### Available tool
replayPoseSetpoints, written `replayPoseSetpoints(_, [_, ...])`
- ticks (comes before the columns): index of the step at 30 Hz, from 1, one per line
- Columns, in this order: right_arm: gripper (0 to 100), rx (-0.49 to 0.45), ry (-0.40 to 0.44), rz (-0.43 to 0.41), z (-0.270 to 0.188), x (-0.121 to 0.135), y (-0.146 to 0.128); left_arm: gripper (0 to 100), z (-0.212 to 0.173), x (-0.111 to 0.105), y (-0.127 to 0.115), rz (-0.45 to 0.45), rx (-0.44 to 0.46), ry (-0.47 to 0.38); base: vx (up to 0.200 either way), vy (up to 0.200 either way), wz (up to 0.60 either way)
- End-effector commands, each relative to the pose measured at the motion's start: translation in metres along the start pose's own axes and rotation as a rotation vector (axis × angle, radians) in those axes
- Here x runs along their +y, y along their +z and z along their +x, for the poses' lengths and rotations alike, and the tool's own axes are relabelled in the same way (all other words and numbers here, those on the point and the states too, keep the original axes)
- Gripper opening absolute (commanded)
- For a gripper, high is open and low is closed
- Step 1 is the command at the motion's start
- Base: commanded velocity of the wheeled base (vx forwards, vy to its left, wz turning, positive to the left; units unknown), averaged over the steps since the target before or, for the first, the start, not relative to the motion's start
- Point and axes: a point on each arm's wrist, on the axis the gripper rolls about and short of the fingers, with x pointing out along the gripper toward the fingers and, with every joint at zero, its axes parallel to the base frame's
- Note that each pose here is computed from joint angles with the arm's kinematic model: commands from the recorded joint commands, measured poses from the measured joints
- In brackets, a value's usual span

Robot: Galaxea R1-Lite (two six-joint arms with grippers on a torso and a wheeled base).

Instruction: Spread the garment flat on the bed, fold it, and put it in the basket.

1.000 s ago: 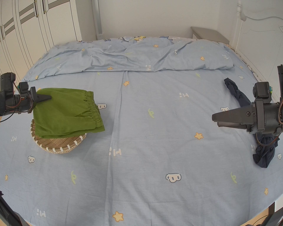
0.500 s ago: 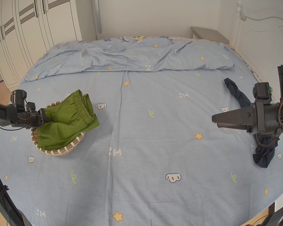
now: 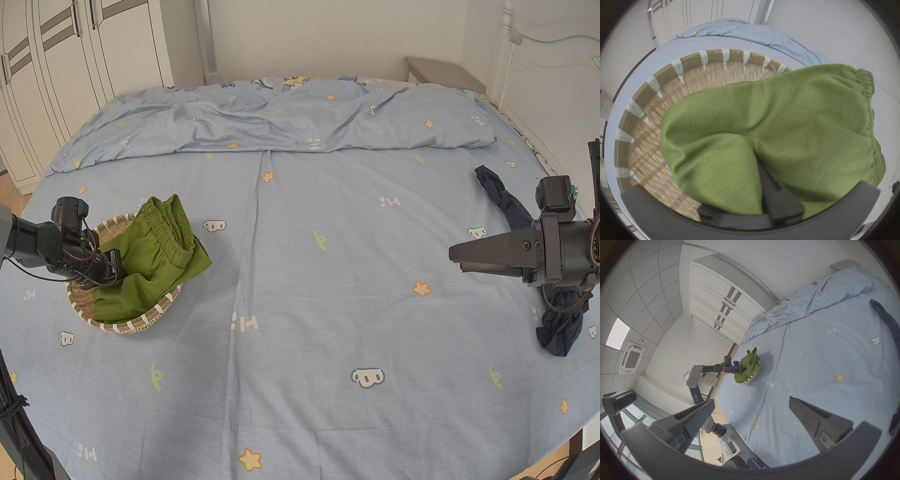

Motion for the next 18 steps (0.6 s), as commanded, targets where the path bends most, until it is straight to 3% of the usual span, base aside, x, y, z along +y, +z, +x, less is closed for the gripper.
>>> replayPoseSetpoints(1, [100, 0.001, 0.001, -0.001, 0.000, 0.000, 0.000, 100, -0.020, -0.007, 0.003, 0.014, -0.036, 0.001, 0.000, 0.000, 0.00])
replayPoseSetpoints(8, [100, 0.001, 0.001, -0.001, 0.000, 0.000, 0.000, 100, -0.063, -0.014, 0.012, 0.023, -0.113, 0.013, 0.000, 0.000, 0.00])
replayPoseSetpoints(11, [100, 0.000, 0.002, -0.002, 0.000, 0.000, 0.000, 100, -0.094, -0.016, 0.015, 0.033, -0.153, 0.099, 0.000, 0.000, 0.00])
replayPoseSetpoints(18, [100, 0.001, 0.000, -0.002, 0.001, 0.000, -0.002, 100, -0.146, -0.018, 0.009, 0.094, -0.213, 0.189, 0.000, 0.000, 0.00])
